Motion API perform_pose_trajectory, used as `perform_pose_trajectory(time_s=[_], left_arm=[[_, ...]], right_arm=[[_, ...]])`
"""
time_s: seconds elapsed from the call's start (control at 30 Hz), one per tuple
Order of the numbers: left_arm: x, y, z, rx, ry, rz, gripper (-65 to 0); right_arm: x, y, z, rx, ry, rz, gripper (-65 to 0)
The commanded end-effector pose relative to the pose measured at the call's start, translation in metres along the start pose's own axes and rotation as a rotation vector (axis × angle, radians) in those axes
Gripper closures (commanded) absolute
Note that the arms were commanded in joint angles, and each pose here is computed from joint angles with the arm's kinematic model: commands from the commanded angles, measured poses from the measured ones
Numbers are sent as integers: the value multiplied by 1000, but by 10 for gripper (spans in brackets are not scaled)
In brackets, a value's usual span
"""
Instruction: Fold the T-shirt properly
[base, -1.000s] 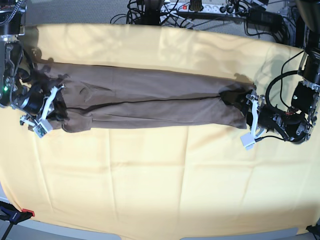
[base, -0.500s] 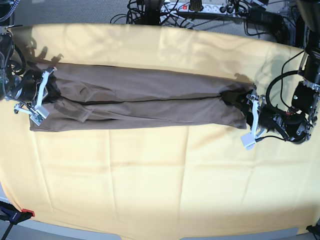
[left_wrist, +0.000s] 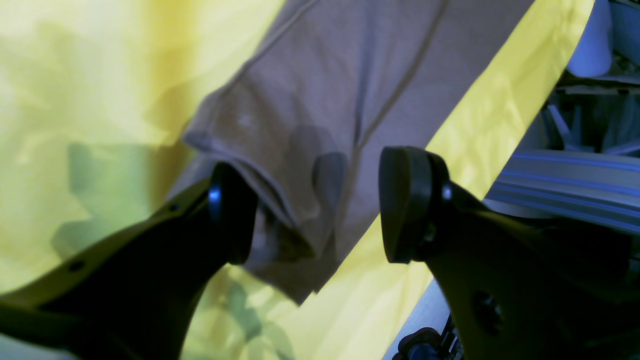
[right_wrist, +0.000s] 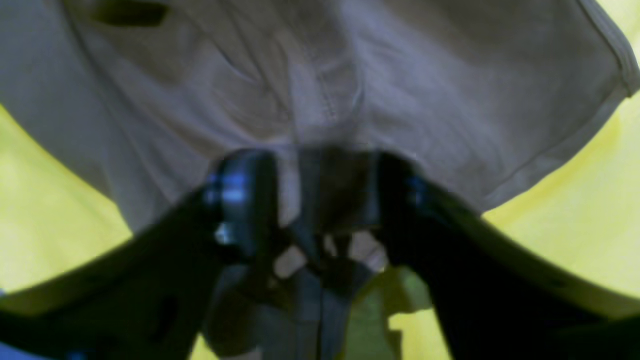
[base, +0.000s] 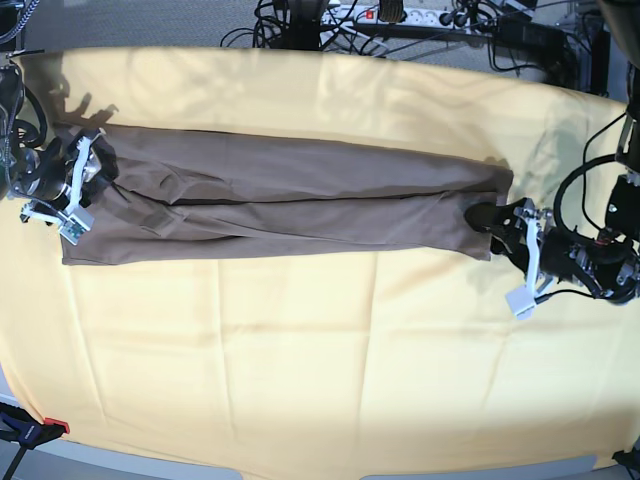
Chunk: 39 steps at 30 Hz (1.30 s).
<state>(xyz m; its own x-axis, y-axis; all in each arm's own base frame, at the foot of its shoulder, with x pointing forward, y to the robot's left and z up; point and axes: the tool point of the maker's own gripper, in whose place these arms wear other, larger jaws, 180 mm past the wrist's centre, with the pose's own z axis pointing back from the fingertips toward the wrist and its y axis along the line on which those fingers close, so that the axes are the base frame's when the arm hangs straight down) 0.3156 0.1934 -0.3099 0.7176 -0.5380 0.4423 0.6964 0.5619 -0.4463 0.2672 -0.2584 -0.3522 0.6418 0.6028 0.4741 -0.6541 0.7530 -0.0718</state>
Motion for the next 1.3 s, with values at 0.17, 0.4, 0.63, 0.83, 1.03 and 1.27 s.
perform_pose_trajectory(time_s=[0.17,0.4,0.63,0.83,1.03,1.27], left_arm=[[39,13,57,101,-155,-39,-394],[72,27,147,247,-433,-16,-394],[72,30,214,367,-566,-20,-158],[50,35,223,410,-522,16,-112],[40,38,213,397,-494,41,-112],[39,38,212,397,-493,42,-112]], right_arm=[[47,-4,37,21,-152,59,-371],[71,6,33,9,-274,44,-263],[70,-44,18,-335,-318,-96,0],[59,-43,5,-392,-263,-113,0],[39,-11,-18,-195,-172,-33,0],[41,31,-17,67,-177,-104,0]])
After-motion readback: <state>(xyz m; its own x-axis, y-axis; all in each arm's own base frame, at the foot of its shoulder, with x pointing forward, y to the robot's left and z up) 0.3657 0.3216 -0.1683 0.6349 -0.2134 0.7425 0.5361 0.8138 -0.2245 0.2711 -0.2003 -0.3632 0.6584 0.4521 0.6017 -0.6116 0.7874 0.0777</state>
